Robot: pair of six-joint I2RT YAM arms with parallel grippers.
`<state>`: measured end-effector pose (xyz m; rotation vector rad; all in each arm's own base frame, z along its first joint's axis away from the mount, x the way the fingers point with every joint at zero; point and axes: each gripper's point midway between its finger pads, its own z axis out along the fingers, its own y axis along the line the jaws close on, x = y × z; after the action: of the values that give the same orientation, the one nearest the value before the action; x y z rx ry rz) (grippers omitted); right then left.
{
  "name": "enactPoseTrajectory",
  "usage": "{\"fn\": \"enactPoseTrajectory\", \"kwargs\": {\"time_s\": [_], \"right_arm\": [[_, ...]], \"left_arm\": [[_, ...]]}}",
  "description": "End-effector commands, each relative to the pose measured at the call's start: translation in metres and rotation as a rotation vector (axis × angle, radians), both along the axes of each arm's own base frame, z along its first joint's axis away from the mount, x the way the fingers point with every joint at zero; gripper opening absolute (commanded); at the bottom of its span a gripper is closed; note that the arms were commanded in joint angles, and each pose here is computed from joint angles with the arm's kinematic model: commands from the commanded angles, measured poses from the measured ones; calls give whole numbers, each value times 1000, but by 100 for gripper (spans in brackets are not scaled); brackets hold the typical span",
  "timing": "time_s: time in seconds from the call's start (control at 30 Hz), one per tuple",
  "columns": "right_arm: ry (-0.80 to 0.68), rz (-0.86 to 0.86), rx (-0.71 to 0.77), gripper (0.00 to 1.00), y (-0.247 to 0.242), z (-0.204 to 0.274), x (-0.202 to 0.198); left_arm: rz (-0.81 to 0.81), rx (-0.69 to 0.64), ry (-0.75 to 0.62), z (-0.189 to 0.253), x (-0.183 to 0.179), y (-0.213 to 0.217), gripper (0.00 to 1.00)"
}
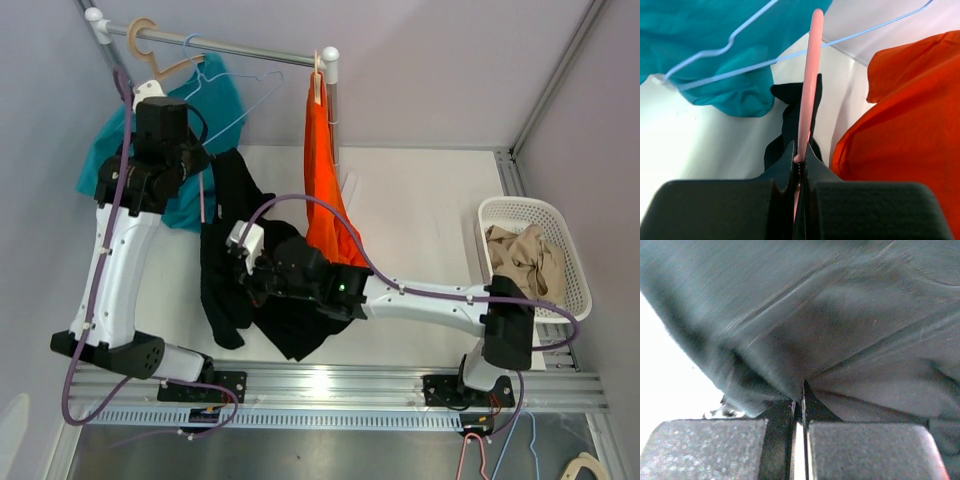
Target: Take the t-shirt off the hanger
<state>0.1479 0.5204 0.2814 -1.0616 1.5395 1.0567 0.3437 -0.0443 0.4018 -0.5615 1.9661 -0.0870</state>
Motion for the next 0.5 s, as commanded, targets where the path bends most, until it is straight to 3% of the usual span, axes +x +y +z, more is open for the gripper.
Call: {"fn": "enactPoseTrajectory", "kwargs": {"time_s": [0.0, 0.13, 0.2, 0.23, 0.3, 0.4, 0.47], "right_arm": [[16, 53, 59, 0, -15, 30, -41], [96, 129, 13, 0, -34, 9, -103], [143, 154, -22, 0, -45, -13, -125], [158, 164, -26, 0, -47, -20, -138], [187, 110, -86, 0, -51, -57, -134], [233, 44, -151, 0, -46, -89, -105], [250, 92, -132, 0, -39, -81, -105]], "left_arm": [[-13, -40, -63, 12, 37, -14, 1], [20, -40, -145, 45, 65, -13, 1], [36, -11, -123, 37, 84, -13, 1], [36, -24, -186, 62, 84, -12, 1], [13, -23, -133, 49, 90, -16, 1], [21, -32, -162, 60, 76, -12, 1], [25, -7, -168, 52, 76, -7, 1]]}}
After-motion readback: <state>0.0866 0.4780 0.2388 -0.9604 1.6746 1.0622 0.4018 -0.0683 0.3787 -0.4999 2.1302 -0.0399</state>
